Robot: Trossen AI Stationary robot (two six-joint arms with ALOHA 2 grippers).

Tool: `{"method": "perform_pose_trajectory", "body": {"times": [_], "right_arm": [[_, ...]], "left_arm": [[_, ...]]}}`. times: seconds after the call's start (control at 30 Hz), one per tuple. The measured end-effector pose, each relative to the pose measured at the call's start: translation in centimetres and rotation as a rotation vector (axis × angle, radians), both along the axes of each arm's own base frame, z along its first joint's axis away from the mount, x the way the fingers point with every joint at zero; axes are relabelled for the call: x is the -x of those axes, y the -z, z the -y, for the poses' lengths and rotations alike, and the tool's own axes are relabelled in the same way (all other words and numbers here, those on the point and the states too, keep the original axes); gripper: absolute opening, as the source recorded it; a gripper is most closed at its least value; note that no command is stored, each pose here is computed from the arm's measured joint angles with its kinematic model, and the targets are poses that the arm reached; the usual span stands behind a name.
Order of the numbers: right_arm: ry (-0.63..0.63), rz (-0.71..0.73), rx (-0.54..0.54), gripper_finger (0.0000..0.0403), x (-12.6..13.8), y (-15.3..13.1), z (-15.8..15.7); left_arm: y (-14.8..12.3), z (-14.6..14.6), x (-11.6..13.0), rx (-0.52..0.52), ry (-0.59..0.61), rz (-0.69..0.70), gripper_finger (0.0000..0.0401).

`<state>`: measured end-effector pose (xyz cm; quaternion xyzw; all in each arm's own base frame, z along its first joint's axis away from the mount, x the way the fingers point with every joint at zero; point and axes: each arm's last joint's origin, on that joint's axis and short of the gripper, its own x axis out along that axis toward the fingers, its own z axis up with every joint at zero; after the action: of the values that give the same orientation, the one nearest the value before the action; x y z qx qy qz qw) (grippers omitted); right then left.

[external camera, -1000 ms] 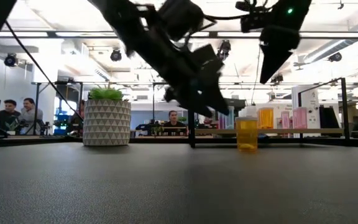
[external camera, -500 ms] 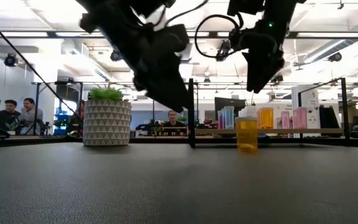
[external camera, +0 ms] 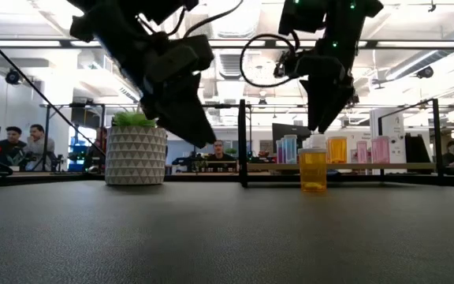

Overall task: Pick and place medicine bottles onto shelf by color
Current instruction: Put the orange pill bottle on the shelf aligned with the other orange pill bottles

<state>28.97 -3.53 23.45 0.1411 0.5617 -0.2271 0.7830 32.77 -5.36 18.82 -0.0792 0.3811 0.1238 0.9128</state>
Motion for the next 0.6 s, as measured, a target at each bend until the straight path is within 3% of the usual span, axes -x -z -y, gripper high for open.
{"method": "perform_pose_trajectory", "body": {"times": [0.2, 0.4, 0.6], "right_arm": [[-0.056, 0.007, -0.133, 0.0338, -0.7, 0.8, -0.4], [-0.079, -0.017, -0.039, 0.0334, -1.3, 1.6, -0.1], [-0.075, -0.076, -0.036, 0.0334, -1.9, 3.2, 0.0]], "left_arm": [[1.1, -0.1, 0.9, -0.005, -0.002, -0.020, 0.0302], [1.6, -0.2, 1.0, 0.001, -0.006, 0.015, 0.0302], [1.7, -0.1, 1.1, 0.002, -0.005, 0.021, 0.0302]]}}
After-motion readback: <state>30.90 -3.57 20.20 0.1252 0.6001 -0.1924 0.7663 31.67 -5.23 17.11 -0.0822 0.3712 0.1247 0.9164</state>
